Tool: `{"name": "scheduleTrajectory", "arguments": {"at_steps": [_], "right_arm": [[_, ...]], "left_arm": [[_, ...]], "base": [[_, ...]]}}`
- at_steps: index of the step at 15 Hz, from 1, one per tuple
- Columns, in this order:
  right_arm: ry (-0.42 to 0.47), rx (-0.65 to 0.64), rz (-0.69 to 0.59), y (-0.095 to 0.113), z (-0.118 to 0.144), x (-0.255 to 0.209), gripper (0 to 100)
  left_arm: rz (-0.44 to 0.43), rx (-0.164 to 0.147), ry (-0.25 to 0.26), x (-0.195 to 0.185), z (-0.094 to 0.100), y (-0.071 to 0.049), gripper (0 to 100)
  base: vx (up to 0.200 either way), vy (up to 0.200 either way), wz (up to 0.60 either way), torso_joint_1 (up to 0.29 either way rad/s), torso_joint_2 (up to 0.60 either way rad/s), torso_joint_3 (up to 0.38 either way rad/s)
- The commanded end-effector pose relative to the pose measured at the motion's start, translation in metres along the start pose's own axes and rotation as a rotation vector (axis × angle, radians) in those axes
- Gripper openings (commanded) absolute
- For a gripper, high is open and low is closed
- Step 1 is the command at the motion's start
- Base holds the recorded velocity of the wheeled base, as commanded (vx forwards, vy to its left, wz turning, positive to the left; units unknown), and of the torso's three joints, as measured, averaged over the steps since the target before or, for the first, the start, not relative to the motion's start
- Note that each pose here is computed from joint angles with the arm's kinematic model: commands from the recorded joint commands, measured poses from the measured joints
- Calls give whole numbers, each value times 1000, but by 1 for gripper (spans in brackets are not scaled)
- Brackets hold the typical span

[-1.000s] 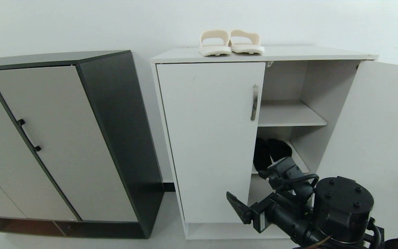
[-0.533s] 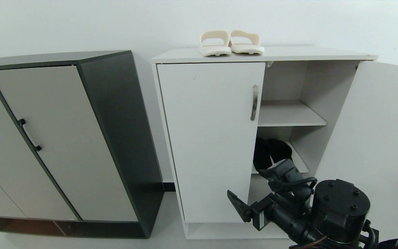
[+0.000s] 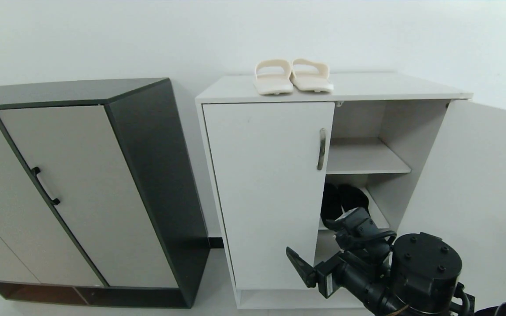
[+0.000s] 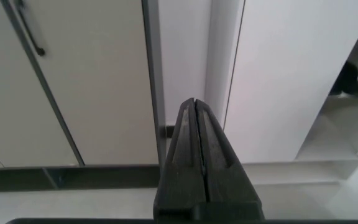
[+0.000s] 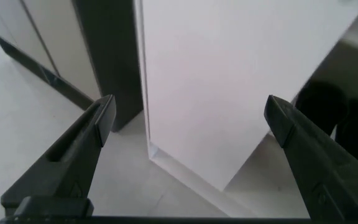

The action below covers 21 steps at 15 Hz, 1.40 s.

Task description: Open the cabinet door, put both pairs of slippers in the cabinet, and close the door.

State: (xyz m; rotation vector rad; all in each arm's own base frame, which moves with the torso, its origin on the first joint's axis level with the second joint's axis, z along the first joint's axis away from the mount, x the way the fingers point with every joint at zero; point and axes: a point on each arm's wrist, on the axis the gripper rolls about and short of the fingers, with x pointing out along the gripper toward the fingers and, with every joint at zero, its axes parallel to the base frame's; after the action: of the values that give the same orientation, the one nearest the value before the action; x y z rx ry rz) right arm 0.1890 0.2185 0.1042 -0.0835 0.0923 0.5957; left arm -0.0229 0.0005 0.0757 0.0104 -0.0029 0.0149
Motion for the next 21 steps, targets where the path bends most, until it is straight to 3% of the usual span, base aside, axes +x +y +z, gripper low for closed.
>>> {"name": "scheduleTrajectory", "arguments": {"at_steps": [1,18,21], "right_arm": [[5,-2,-2,0,-1,1,100],[7,6,11,-1,-3,-2,100],[-39,-18,51,0,-9,-4,100]], "left_arm": [[0,-1,3,0,0,0,0],[0,-1,3,0,0,0,0],[0,0,3,0,0,0,0]], "base": [[0,0,0,90,-530,-334],[0,0,0,172,-485,-314],[0,0,0,219,-520,-289]]}}
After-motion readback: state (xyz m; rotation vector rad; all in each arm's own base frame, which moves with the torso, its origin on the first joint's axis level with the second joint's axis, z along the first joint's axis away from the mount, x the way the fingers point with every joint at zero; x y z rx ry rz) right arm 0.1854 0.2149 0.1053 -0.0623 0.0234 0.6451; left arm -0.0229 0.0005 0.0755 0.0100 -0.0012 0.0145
